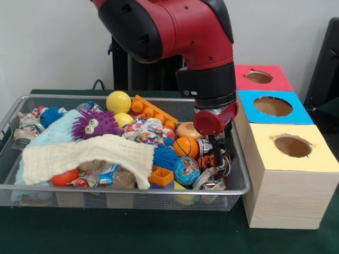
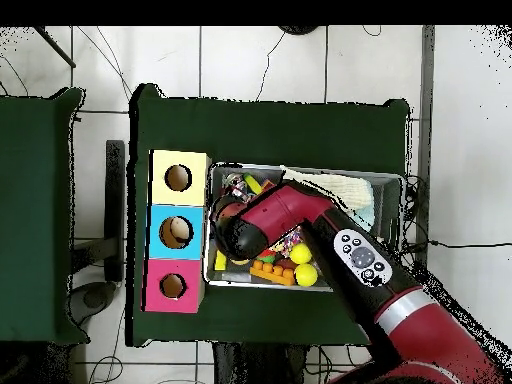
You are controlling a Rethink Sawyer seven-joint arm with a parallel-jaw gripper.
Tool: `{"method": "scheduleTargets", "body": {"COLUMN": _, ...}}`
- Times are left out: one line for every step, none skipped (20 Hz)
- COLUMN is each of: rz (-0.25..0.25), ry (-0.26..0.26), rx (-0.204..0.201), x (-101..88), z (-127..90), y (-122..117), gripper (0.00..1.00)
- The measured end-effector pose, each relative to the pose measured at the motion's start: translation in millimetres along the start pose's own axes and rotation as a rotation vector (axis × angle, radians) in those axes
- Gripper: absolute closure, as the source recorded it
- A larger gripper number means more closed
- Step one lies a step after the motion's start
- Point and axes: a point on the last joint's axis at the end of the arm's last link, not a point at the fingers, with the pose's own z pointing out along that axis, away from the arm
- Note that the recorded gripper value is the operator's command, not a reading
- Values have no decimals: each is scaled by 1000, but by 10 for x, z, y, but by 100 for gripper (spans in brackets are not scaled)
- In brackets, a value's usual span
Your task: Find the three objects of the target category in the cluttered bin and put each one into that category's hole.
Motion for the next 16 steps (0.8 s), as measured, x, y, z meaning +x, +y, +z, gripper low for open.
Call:
{"method": "scheduleTargets", "body": {"rz": 3, "ry": 0, "rx": 3, "x": -7, "z": -21, "y": -21, "gripper": 0}}
{"method": "scheduleTargets", "body": {"rz": 6, "ry": -1, "rx": 6, "x": -13, "z": -38, "y": -41, "gripper": 0}}
{"method": "scheduleTargets", "body": {"rz": 8, "ry": -1, "rx": 10, "x": -21, "z": -59, "y": -61, "gripper": 0}}
{"method": "scheduleTargets", "body": {"rz": 8, "ry": -1, "rx": 11, "x": -25, "z": -67, "y": -67, "gripper": 0}}
{"method": "scheduleTargets", "body": {"rz": 9, "ry": -1, "rx": 11, "x": -27, "z": -67, "y": -67, "gripper": 0}}
{"method": "scheduleTargets", "body": {"rz": 10, "ry": -1, "rx": 9, "x": -27, "z": -64, "y": -63, "gripper": 0}}
{"method": "scheduleTargets", "body": {"rz": 12, "ry": -2, "rx": 4, "x": -22, "z": -46, "y": -44, "gripper": 0}}
{"method": "scheduleTargets", "body": {"rz": 13, "ry": -2, "rx": 1, "x": -20, "z": -38, "y": -34, "gripper": 0}}
{"method": "scheduleTargets", "body": {"rz": 15, "ry": -3, "rx": -3, "x": -17, "z": -22, "y": -17, "gripper": 0}}
{"method": "scheduleTargets", "body": {"rz": 16, "ry": -3, "rx": -7, "x": -14, "z": -6, "y": 0, "gripper": 0}}
{"method": "scheduleTargets", "body": {"rz": 18, "ry": -3, "rx": -12, "x": -11, "z": 10, "y": 19, "gripper": 0}}
{"method": "scheduleTargets", "body": {"rz": 20, "ry": -4, "rx": -17, "x": -8, "z": 27, "y": 37, "gripper": 0}}
{"method": "scheduleTargets", "body": {"rz": 22, "ry": -4, "rx": -23, "x": -2, "z": 45, "y": 58, "gripper": 0}}
{"method": "scheduleTargets", "body": {"rz": 24, "ry": -4, "rx": -28, "x": 5, "z": 64, "y": 79, "gripper": 0}}
{"method": "scheduleTargets", "body": {"rz": 27, "ry": -2, "rx": -36, "x": 13, "z": 83, "y": 101, "gripper": 0}}
{"method": "scheduleTargets", "body": {"rz": 31, "ry": 2, "rx": -43, "x": 26, "z": 100, "y": 123, "gripper": 0}}
